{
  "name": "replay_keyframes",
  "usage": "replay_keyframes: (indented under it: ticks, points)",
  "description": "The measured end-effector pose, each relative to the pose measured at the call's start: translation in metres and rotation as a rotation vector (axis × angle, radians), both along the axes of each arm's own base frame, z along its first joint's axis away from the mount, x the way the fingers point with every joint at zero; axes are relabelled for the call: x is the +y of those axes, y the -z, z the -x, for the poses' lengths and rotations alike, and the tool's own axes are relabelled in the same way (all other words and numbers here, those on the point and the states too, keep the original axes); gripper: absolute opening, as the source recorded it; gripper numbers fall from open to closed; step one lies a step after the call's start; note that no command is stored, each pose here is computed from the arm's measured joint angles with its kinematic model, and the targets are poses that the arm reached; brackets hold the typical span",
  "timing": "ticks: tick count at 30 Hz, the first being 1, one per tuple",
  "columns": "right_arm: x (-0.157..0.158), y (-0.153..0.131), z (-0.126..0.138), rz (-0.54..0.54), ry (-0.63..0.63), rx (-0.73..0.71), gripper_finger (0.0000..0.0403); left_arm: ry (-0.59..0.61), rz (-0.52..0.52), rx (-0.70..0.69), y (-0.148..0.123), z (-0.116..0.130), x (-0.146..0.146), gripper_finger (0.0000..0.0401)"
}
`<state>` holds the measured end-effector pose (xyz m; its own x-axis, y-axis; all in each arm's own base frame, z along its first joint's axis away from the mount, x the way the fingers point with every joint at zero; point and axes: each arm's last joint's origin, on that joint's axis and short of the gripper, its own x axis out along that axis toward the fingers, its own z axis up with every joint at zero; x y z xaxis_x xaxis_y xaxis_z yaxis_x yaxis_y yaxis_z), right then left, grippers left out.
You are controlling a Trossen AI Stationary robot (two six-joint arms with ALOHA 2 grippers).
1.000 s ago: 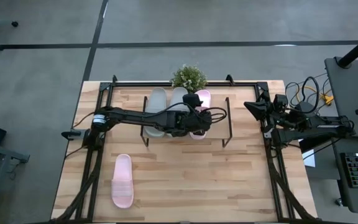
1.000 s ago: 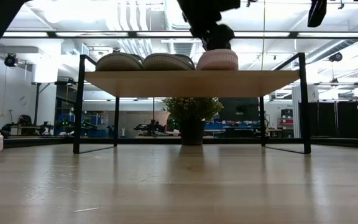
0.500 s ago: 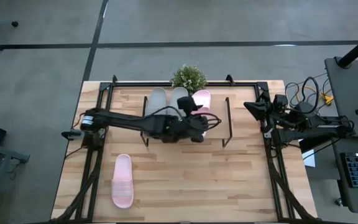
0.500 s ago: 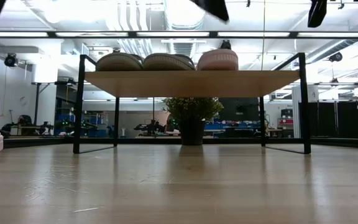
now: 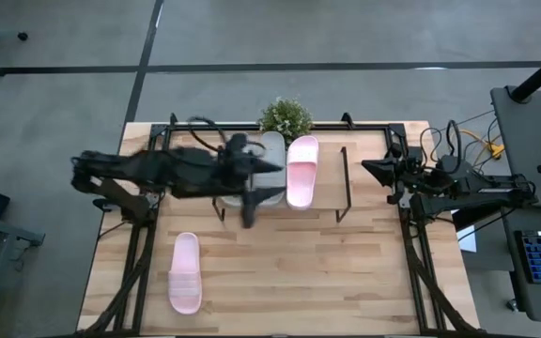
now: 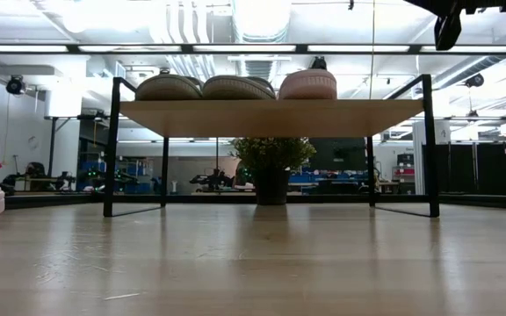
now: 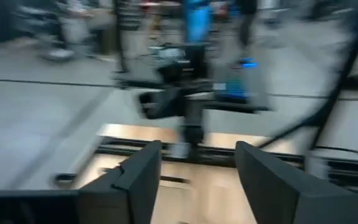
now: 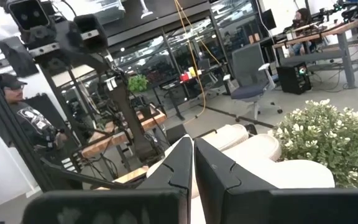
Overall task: Pick and place slides into the shelf
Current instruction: Put the right pink slipper on the shelf
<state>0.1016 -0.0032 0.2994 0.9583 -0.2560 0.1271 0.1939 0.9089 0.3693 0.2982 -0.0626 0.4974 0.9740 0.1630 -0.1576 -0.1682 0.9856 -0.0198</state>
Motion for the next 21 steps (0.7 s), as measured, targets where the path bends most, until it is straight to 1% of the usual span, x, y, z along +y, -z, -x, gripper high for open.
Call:
replay_keyframes:
  ticks: [4,7,10,14,19,21]
  points:
    - [0.000,0.000,0.000,0.000,0.000,-0.002,0.0009,0.145,0.125,0.051,-0.009,0.033,0.003,0.0158]
    - [0.000,0.000,0.001,-0.001,0.000,-0.004,0.0009,0.235,0.199,0.157,-0.006,0.055,0.005,0.0146]
    - [0.000,-0.001,0.001,-0.012,-0.001,-0.011,0.0009,0.265,0.250,0.279,0.001,0.072,0.008,0.0142]
    - [0.000,-0.001,0.001,-0.059,-0.010,-0.027,0.0009,0.253,0.266,0.428,0.011,0.086,0.011,0.0141]
    - [0.001,-0.003,-0.005,-0.067,-0.036,-0.046,0.0013,0.374,0.316,0.603,0.022,0.097,0.009,0.0141]
    - [0.001,-0.004,-0.009,-0.062,-0.036,-0.057,0.0024,0.379,0.321,0.690,0.027,0.103,0.009,0.0141]
